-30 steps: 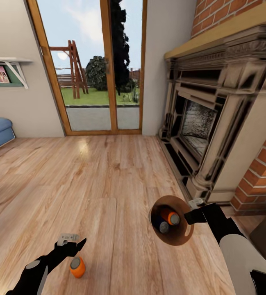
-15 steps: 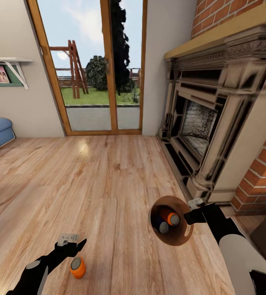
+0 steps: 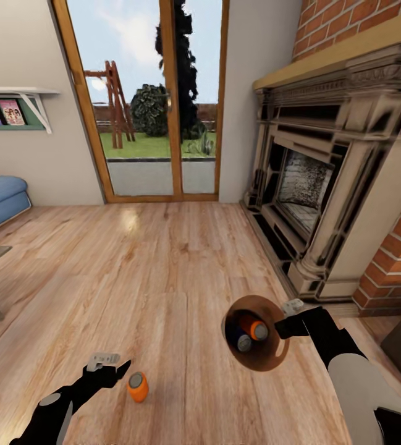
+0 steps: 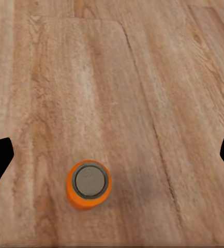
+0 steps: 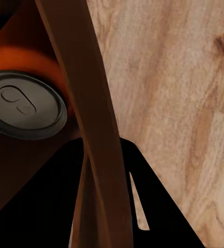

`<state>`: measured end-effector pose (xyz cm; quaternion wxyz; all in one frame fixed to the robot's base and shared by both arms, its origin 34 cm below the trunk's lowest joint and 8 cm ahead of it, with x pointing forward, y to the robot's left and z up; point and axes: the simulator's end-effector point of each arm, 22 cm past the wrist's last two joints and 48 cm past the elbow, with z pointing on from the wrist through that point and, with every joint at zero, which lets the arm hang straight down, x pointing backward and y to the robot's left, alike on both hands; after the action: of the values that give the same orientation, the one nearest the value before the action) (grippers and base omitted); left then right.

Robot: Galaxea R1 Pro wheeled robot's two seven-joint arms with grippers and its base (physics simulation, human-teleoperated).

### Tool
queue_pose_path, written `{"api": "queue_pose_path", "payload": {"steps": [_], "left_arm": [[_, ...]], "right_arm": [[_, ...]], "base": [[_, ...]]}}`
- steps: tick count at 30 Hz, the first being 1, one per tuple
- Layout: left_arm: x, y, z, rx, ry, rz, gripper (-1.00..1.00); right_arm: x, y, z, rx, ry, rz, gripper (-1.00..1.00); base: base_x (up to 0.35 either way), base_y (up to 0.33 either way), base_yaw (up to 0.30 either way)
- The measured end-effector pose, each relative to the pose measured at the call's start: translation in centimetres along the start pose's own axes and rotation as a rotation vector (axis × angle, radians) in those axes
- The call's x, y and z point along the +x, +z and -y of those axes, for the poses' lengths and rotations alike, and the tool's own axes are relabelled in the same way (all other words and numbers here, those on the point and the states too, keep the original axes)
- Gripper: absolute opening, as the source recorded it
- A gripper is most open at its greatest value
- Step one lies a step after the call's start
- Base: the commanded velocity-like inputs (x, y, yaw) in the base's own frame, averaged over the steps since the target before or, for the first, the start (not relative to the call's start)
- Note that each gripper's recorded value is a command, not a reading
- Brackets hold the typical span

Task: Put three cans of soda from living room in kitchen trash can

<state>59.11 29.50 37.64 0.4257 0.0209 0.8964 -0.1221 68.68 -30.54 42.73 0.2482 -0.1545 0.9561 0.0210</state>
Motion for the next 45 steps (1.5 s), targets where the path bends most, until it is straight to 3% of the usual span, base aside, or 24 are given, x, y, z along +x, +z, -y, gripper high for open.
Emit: {"api": "queue_pose_path", "payload": {"steps": [16, 28, 45], "left_arm": [[0.6, 0.0, 0.0, -0.001, -0.017, -0.031, 1.0], [0.7, 0.0, -0.7, -0.033, -0.019, -0.032, 1.0], [1.9, 0.7, -1.0, -0.045, -0.02, -0.032, 1.0]], "right_arm": [[0.4, 0.1, 0.0, 0.003, -0.008, -0.007, -1.0], [0.4, 0.1, 0.0, 0.006, -0.011, -0.007, -1.0], [1.2, 1.0, 0.0, 0.005, -0.004, -0.004, -1.0]], "base": [[0.085, 0.158, 0.0], [0.204, -0.116, 0.0], [0.015, -0.01, 0.0]]}}
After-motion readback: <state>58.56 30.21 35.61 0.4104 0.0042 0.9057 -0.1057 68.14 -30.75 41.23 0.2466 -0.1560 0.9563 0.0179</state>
